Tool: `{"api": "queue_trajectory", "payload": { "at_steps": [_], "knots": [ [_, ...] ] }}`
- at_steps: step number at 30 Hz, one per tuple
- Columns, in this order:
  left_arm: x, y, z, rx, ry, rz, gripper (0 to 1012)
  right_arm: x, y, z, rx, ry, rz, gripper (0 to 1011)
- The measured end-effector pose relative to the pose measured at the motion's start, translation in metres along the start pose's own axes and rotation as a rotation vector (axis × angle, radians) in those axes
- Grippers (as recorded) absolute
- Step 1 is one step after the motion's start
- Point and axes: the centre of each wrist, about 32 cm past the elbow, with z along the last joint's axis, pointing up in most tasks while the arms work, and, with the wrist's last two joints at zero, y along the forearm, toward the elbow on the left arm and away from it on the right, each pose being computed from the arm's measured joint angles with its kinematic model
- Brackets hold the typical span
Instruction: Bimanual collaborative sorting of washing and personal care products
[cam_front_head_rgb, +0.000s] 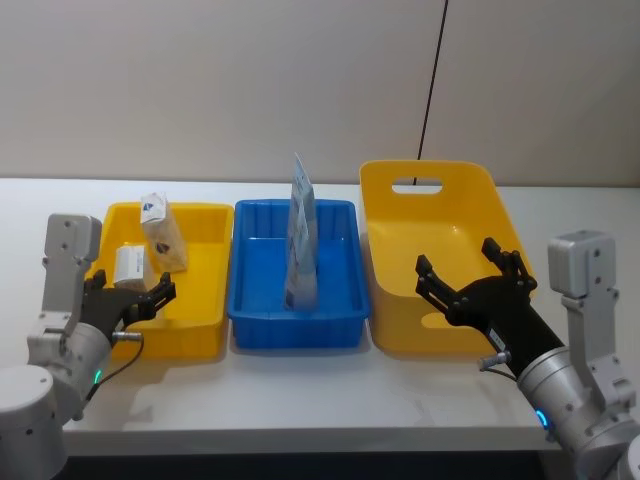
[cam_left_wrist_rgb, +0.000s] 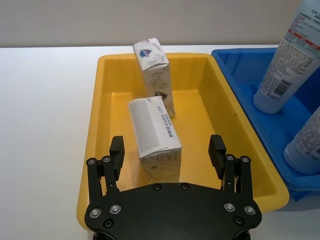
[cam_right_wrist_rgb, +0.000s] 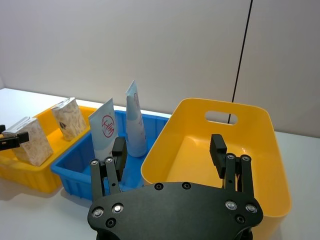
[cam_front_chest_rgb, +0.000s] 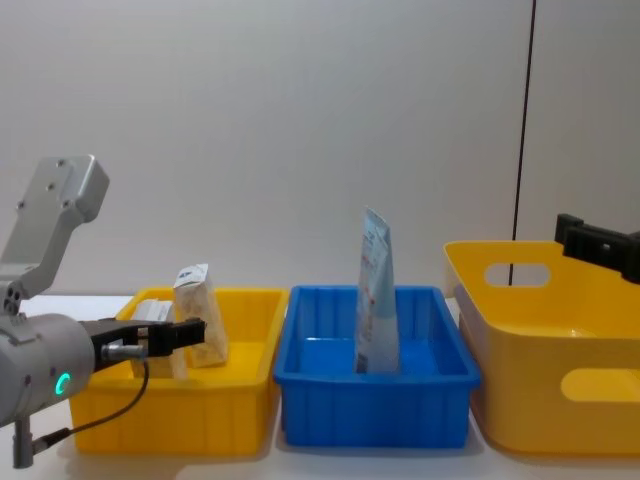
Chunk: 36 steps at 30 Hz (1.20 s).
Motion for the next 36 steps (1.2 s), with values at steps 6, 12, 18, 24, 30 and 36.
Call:
{"api": "queue_trajectory", "payload": {
  "at_steps": [6,12,18,24,30,36],
  "knots": [
    [0.0008,-0.0033,-0.0002,0.005,0.004,-0.005,1001,0.0,0.0,0.0,0.0,0.0,0.0,1002],
    [0.0017,-0.0067,-0.0007,0.01,0.007,-0.008,1001,0.0,0.0,0.0,0.0,0.0,0.0,1002],
    [0.0027,-0.011,-0.0016,0.014,0.013,-0.011,1001,0.0,0.0,0.0,0.0,0.0,0.0,1002],
    [0.0037,-0.0156,-0.0035,0.016,0.02,-0.011,917,0.0,0.0,0.0,0.0,0.0,0.0,1002],
    [0.0045,-0.0192,-0.0045,0.014,0.023,-0.01,744,0.0,0.0,0.0,0.0,0.0,0.0,1002],
    [0.0046,-0.0206,-0.005,0.012,0.026,-0.008,564,0.0,0.0,0.0,0.0,0.0,0.0,1002]
  ]
}}
